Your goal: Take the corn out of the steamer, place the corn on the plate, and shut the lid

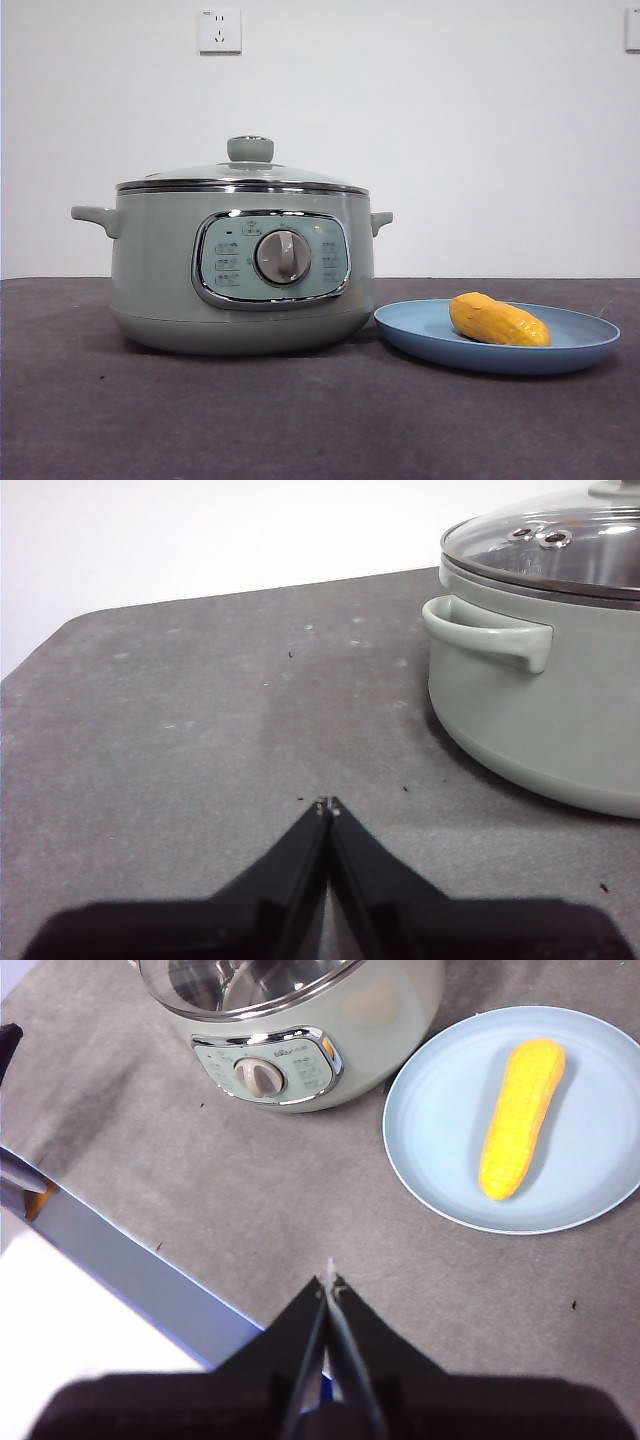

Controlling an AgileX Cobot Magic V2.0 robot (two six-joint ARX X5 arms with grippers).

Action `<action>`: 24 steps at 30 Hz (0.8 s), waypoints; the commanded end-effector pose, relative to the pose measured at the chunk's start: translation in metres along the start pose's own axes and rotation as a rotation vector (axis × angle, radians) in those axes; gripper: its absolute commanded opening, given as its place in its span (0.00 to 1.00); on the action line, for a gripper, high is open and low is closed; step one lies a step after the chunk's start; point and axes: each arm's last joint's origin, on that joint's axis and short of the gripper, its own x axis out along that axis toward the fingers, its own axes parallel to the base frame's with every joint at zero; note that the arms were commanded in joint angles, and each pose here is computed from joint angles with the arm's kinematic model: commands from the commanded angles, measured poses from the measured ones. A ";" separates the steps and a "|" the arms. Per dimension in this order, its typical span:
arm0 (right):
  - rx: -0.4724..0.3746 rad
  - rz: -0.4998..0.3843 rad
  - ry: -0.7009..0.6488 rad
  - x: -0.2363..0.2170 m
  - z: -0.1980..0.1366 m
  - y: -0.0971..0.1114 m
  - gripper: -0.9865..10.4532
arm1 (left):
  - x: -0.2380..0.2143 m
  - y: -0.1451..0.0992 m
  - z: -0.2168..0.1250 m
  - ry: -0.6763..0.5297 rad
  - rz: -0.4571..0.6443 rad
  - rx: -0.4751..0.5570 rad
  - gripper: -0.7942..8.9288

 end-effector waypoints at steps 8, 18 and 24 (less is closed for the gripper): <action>-0.124 -0.081 -0.166 -0.017 -0.004 0.000 0.09 | 0.001 0.000 -0.004 0.008 0.001 -0.008 0.08; -0.218 -0.255 -0.570 0.004 -0.044 -0.024 0.09 | 0.001 0.000 -0.004 0.008 0.001 -0.008 0.08; -0.252 -0.309 -0.672 0.045 -0.081 -0.045 0.09 | 0.001 0.000 -0.004 0.008 0.001 -0.008 0.08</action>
